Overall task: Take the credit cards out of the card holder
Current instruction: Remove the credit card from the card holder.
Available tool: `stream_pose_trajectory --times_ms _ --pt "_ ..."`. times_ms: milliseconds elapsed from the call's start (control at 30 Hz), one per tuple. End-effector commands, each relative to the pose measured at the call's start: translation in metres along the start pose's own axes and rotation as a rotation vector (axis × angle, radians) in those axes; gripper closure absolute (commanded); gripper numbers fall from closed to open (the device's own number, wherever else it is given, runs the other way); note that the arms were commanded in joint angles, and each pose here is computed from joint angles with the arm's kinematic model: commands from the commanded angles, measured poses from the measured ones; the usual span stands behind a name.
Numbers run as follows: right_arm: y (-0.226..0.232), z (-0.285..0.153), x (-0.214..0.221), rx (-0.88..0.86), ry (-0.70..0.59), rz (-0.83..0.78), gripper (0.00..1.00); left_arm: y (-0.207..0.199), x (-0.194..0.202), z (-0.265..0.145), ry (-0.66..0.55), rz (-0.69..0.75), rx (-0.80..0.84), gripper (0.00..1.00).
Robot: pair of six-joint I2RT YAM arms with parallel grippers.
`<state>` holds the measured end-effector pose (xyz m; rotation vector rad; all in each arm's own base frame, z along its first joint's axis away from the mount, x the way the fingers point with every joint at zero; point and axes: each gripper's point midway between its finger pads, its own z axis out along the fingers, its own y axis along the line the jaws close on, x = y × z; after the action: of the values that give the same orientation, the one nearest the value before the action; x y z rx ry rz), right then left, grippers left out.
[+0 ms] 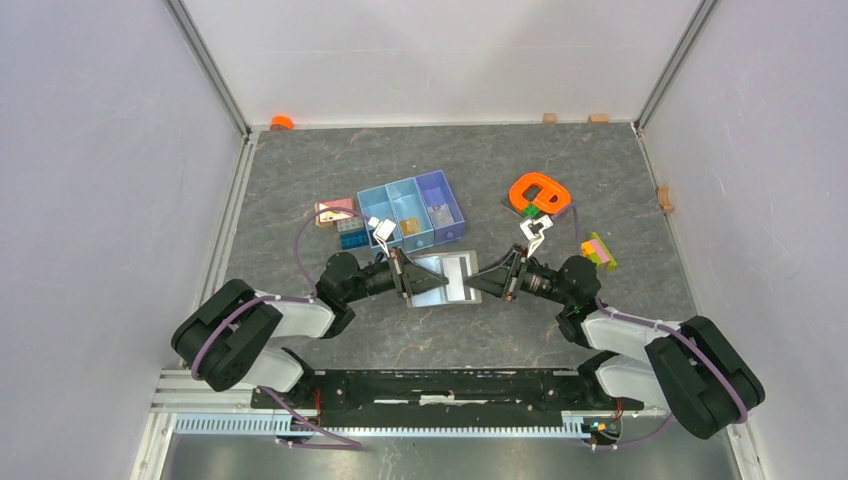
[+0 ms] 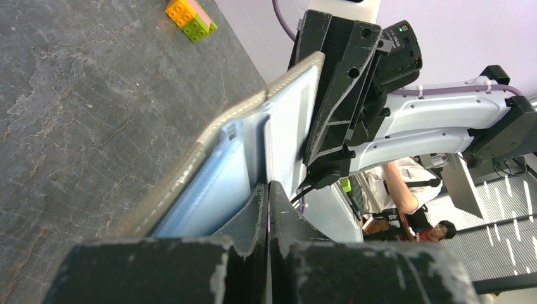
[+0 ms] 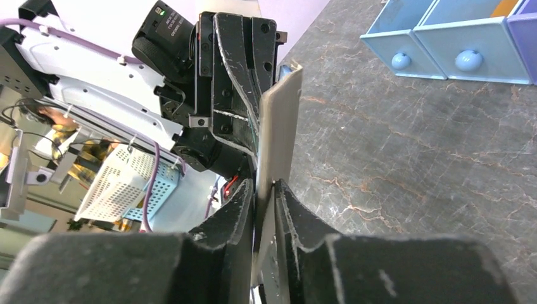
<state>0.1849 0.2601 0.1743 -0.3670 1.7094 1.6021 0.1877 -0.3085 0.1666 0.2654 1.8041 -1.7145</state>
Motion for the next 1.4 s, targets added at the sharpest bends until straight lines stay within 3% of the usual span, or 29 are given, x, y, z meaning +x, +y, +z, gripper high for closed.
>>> stream_pose_trajectory --times_ms 0,67,367,800,1100,1367 --pt "0.011 0.002 -0.002 -0.051 0.004 -0.035 0.88 -0.017 -0.004 -0.001 -0.008 0.023 0.064 0.98" --pt "0.010 0.002 -0.003 -0.044 -0.001 -0.041 0.96 -0.016 -0.005 -0.002 -0.015 0.024 0.053 0.98" --pt "0.009 -0.004 -0.009 -0.029 -0.032 -0.054 0.89 -0.006 -0.009 -0.012 -0.045 0.042 -0.010 0.98" --pt "0.012 -0.005 -0.010 -0.044 -0.039 -0.050 0.98 0.000 -0.010 -0.018 -0.057 0.062 -0.059 0.97" --pt "0.018 -0.006 -0.010 -0.075 -0.046 -0.031 1.00 0.004 -0.008 -0.017 -0.046 0.055 -0.071 0.49" --pt "0.022 -0.007 -0.011 -0.091 -0.051 -0.013 1.00 0.006 -0.008 -0.010 -0.034 0.027 -0.052 0.47"
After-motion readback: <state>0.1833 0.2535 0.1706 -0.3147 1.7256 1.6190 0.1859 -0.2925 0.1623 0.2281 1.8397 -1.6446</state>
